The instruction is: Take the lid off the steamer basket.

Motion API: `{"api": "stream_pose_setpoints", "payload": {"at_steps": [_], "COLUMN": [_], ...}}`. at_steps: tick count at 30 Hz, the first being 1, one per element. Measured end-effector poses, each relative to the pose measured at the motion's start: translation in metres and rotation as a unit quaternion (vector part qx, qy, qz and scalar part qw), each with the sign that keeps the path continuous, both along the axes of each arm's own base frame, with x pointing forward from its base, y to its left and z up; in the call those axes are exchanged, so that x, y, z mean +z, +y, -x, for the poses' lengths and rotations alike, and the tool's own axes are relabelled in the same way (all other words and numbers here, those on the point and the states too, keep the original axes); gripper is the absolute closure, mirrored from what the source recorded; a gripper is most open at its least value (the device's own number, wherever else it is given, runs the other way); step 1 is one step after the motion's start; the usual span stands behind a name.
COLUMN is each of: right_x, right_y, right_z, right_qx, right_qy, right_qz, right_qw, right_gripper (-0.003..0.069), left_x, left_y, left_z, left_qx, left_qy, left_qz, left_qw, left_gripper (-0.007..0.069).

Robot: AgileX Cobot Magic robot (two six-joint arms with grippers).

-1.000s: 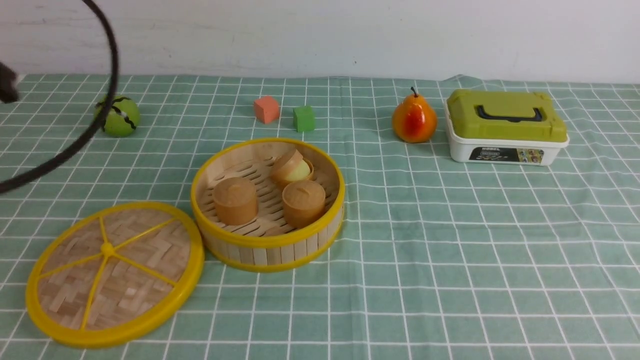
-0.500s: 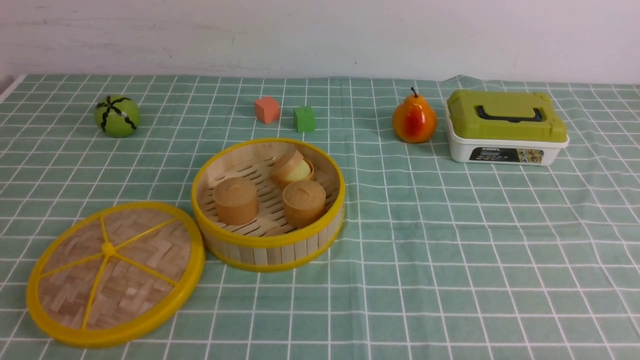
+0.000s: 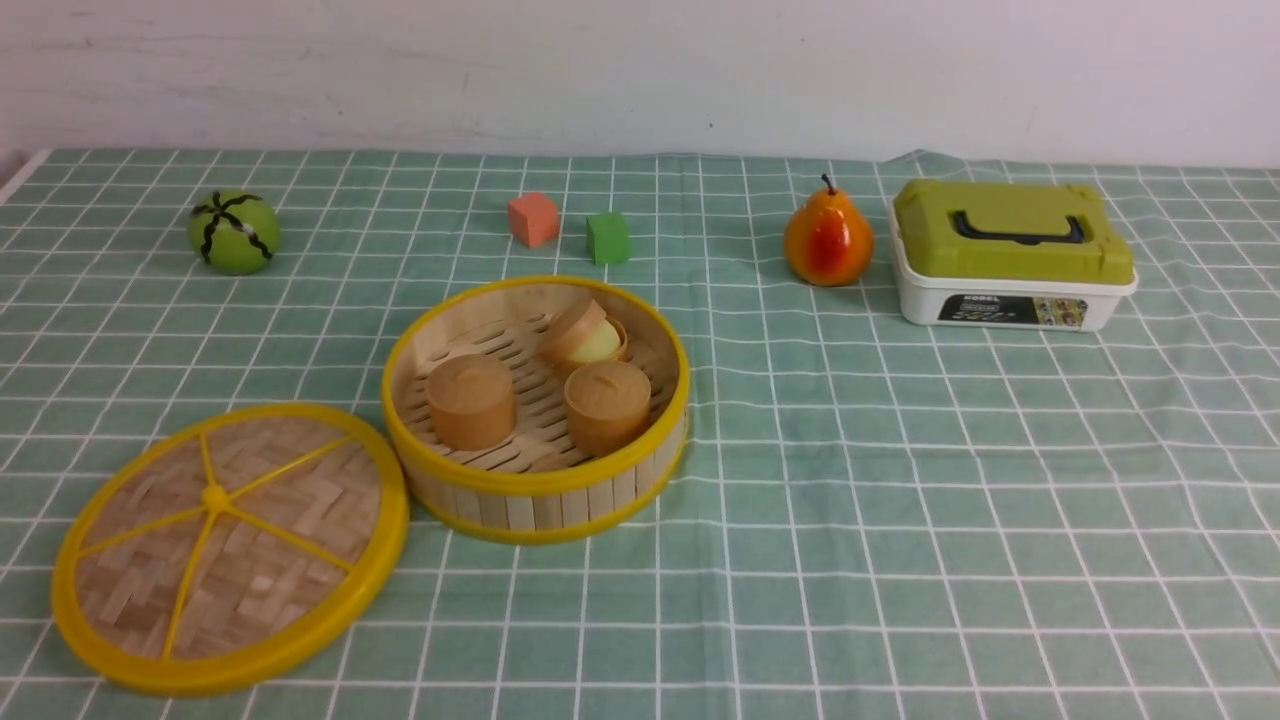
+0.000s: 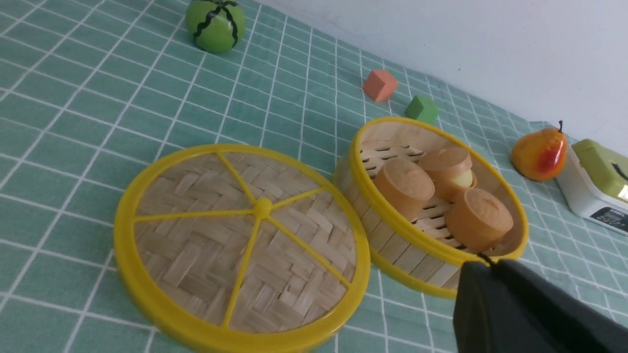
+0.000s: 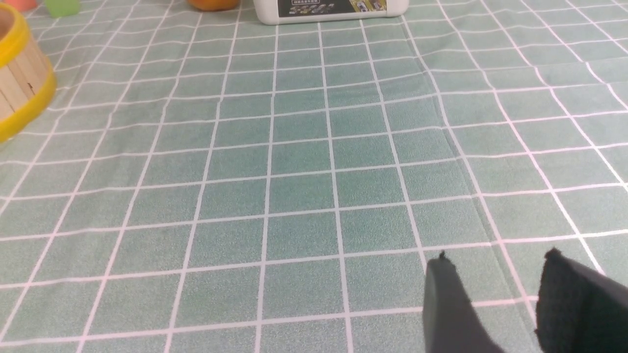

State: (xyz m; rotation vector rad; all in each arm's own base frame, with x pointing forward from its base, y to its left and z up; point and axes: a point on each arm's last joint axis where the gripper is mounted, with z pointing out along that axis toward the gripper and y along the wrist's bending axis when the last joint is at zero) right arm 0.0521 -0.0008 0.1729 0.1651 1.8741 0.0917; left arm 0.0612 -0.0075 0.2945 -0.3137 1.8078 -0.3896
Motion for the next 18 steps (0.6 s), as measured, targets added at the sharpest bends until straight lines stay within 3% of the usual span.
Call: {"api": "stream_pose_setpoints", "payload": {"at_steps": [10, 18], "right_x": [0.000, 0.000], "right_y": [0.000, 0.000], "right_z": [0.000, 0.000], "right_qx": [0.000, 0.000], "right_qy": [0.000, 0.000], "right_qz": [0.000, 0.000], "right_qw": [1.000, 1.000], "right_gripper": [0.0418, 0.0418], "left_x": [-0.017, -0.095], "left_y": [0.001, 0.003], "left_z": [-0.003, 0.003], "left_qx": [0.004, 0.008], "left_qy": [0.021, 0.052], "left_qz": [-0.018, -0.037], "left_qw": [1.000, 0.998], "left_gripper": [0.0638, 0.0638]}}
